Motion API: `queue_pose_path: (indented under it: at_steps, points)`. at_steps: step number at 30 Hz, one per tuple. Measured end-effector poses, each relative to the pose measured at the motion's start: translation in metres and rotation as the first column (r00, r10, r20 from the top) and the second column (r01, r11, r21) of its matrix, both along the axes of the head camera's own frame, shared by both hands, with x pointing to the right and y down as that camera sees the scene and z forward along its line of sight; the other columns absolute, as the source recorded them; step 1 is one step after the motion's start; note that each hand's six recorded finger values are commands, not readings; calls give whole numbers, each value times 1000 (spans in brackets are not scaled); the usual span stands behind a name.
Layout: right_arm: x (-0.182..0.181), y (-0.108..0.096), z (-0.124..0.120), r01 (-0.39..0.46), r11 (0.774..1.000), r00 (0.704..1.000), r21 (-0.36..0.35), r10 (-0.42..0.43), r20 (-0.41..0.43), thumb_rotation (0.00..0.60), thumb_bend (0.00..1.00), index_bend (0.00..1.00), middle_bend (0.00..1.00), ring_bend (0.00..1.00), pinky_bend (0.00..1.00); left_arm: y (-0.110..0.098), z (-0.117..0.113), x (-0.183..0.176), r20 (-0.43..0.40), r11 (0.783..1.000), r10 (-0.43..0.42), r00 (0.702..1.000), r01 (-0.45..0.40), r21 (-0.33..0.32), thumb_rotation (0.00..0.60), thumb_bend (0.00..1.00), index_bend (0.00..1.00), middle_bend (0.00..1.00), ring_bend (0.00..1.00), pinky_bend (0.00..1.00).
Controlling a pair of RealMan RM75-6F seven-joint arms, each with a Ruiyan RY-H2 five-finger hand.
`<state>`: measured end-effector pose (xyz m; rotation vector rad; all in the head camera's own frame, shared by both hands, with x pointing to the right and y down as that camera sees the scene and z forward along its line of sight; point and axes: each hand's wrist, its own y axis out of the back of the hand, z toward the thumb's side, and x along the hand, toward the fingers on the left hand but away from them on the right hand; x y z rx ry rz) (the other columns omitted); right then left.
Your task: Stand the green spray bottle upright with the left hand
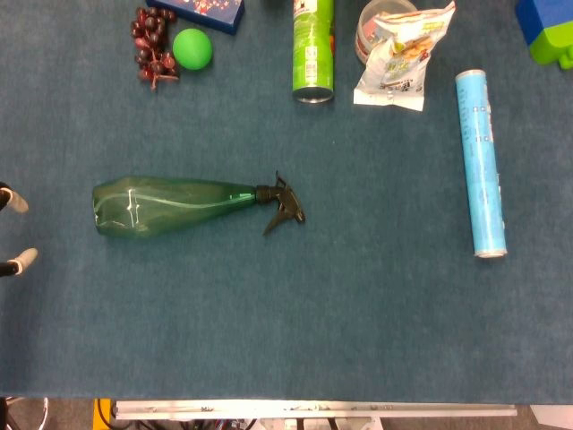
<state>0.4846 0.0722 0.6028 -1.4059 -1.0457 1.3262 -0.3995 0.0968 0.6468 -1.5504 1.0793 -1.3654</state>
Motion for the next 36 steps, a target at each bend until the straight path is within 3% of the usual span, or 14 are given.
queue_pose_path:
  at_steps: [14, 21, 27, 31, 36]
  points:
    - [-6, -3, 4, 16, 1000, 1000, -16, -15, 18, 600, 247, 499, 443, 409, 470, 2, -4, 2, -20, 1000, 13, 1000, -13, 23, 600, 0, 406, 384, 295, 481]
    - [-6, -8, 3, 18, 1000, 999, -19, -18, 29, 600, 247, 499, 441, 409, 469, 6, -5, 17, -35, 997, 65, 997, -64, 31, 600, 0, 256, 241, 198, 319]
    - [-2, -8, -6, 5, 1000, 999, 7, -5, 39, 600, 247, 499, 441, 409, 470, 1, -2, 49, -82, 986, 158, 984, -161, -31, 600, 0, 58, 43, 9, 102]
    - [2, -8, -14, -9, 1000, 999, 28, 7, 54, 600, 247, 499, 441, 409, 470, -6, 2, 76, -128, 967, 224, 966, -236, -93, 600, 0, 0, 0, 0, 52]
    - [7, -8, -21, -23, 999, 997, 43, 20, 71, 600, 247, 499, 441, 409, 470, -16, 6, 103, -193, 949, 237, 952, -269, -162, 600, 0, 0, 0, 0, 24]
